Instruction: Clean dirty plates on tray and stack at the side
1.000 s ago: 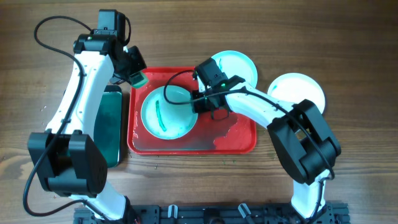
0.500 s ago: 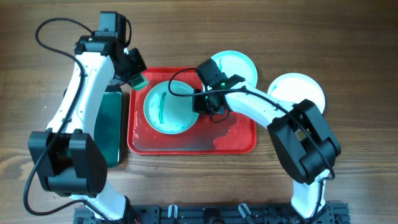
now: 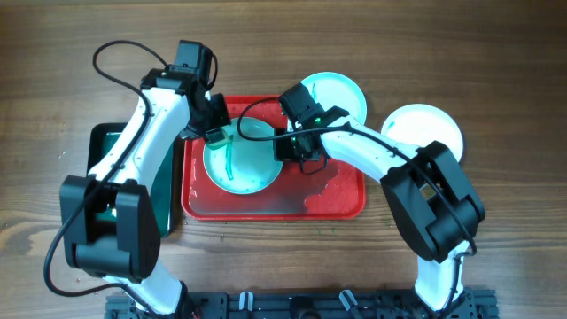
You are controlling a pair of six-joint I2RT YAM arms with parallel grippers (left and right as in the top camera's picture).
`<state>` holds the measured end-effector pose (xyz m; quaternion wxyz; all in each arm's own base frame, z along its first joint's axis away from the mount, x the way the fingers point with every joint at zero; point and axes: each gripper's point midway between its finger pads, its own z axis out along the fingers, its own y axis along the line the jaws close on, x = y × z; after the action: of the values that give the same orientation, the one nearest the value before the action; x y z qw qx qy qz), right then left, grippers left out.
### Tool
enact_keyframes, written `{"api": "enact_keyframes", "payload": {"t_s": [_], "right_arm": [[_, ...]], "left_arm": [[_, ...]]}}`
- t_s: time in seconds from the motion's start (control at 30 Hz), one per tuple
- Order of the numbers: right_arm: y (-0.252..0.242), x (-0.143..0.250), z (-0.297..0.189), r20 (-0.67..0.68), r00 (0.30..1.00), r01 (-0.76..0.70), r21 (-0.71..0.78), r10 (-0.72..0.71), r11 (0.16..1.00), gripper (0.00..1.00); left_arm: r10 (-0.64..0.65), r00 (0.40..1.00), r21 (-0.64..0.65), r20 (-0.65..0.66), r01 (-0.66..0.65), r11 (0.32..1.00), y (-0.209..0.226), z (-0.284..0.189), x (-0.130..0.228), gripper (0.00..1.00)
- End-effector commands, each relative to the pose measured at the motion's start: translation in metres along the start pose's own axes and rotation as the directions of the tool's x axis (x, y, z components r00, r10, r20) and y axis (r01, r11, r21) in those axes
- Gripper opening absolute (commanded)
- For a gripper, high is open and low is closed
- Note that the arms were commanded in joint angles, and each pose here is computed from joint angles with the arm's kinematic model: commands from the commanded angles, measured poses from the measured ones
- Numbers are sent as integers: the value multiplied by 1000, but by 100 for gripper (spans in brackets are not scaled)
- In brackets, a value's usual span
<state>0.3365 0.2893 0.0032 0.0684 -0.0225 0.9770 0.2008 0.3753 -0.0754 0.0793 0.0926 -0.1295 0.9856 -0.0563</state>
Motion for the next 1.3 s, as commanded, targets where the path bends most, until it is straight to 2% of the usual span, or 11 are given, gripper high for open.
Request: {"api": "enact_keyframes", "payload": {"t_s": [0.0,0.37,0.57,0.77,0.83,0.9,0.93,1.0,1.07,1.1,1.27], "right_arm": [[-3,7,10,-32,999,20,5,-20,1000,4],[-2,7,10,-32,999,26,-1,-26,1000,4],[-2,7,10,-31,999,25,-2,-25,1000,4],[-1,7,10,-31,999,25,-2,-25,1000,4],[-1,7,10,-31,999,25,-2,-25,1000,4],[-1,7,10,-31,999,25,-3,-25,1000,4],[-1,7,10,-31,999,25,-2,-25,1000,4],[-1,7,10,-31,999,26,-3,-26,1000,4],[-1,7,10,-31,999,26,-3,-26,1000,4],[-1,6,10,-30,999,26,-3,-26,1000,4],[-1,6,10,-29,999,26,-4,-26,1000,4]], "left_arm": [[52,999,3,-16,-52,999,-1,7,5,4],[273,962,55,-12,-272,961,-11,13,6,4],[261,962,45,-82,-258,965,-4,52,41,4],[305,952,83,9,-304,949,-13,89,54,4],[356,934,227,3,-348,910,-38,89,69,4],[462,887,523,19,-402,751,-84,68,95,4],[467,884,552,21,-400,731,-88,65,97,4],[442,897,506,19,-390,770,-81,70,90,4],[282,959,314,-6,-266,912,-50,85,67,4],[142,990,144,24,-144,979,-20,91,48,4],[-103,962,-131,253,140,982,41,85,-1,4]]}}
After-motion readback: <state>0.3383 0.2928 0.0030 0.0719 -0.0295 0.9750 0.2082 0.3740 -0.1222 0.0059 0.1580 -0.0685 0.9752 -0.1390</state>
